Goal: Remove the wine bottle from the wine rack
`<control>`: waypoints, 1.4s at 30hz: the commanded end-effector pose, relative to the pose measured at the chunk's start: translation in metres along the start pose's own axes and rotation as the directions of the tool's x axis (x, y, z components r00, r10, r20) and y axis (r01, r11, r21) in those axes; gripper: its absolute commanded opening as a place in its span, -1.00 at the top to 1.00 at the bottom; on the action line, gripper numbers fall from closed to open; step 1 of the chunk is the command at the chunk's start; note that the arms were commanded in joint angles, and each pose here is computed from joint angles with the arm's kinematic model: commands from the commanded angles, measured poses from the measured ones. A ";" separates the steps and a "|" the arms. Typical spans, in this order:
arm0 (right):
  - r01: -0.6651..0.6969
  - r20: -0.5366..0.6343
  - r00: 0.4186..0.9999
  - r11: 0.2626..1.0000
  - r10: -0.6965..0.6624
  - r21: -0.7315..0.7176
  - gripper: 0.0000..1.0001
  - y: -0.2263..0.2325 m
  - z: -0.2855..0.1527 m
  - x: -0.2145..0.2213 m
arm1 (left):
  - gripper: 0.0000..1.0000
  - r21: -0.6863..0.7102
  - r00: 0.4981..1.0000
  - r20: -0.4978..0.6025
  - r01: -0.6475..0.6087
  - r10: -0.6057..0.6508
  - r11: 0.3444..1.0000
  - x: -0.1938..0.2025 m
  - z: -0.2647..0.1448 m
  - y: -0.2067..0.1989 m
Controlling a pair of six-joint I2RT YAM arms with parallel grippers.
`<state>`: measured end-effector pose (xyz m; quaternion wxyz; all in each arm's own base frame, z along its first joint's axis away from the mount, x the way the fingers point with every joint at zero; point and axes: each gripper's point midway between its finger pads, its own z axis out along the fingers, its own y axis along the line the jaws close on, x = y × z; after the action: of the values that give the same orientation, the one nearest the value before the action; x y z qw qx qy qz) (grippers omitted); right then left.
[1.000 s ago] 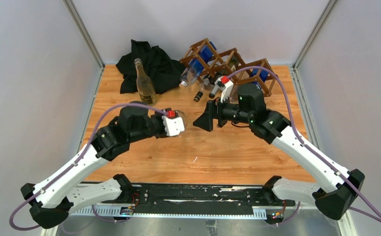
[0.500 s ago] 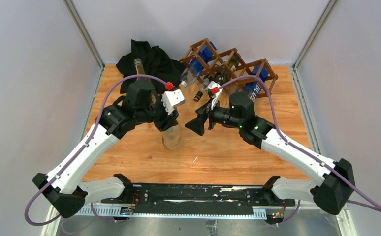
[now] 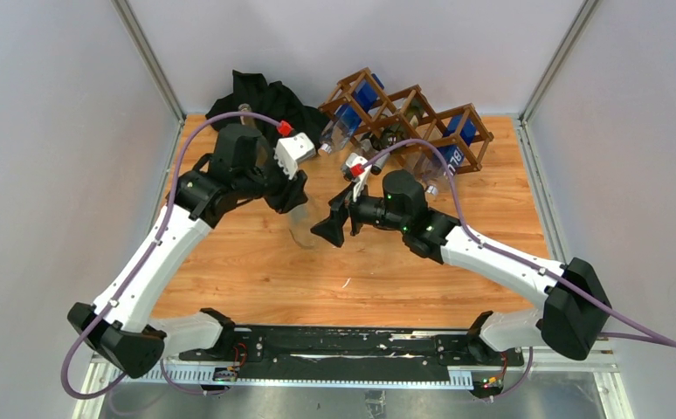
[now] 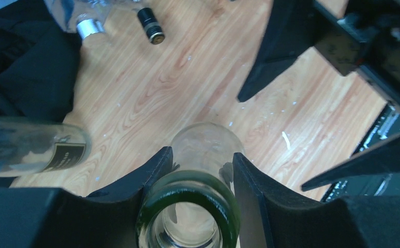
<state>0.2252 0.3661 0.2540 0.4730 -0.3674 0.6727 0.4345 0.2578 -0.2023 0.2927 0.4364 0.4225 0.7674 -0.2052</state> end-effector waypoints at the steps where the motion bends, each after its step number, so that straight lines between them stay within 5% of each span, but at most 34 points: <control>1: 0.015 0.020 1.000 0.997 -0.017 0.073 -0.94 -0.010 -0.001 -0.004 | 1.00 -0.119 0.983 0.165 -0.067 0.086 0.991 -0.049 -0.008 0.042; 20: -0.060 -0.007 0.998 0.947 0.066 0.316 -0.96 -0.049 -0.047 -0.003 | 1.00 -0.407 0.996 0.015 -0.075 0.088 0.910 0.011 -0.042 0.202; 30: -0.083 -0.002 0.996 0.933 0.089 0.350 -0.96 -0.058 -0.055 -0.007 | 1.00 -0.505 0.995 0.067 -0.031 0.075 0.862 0.025 -0.058 0.259; 42: -0.172 0.061 0.985 0.888 0.162 0.425 -0.99 -0.077 -0.079 -0.016 | 1.00 -0.562 0.987 0.158 0.070 0.024 0.824 0.037 -0.031 0.313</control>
<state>0.2714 0.2795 0.2545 0.5042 -0.2184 0.7700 0.3242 0.4559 0.0095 0.2381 0.5003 0.2512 0.8281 -0.0302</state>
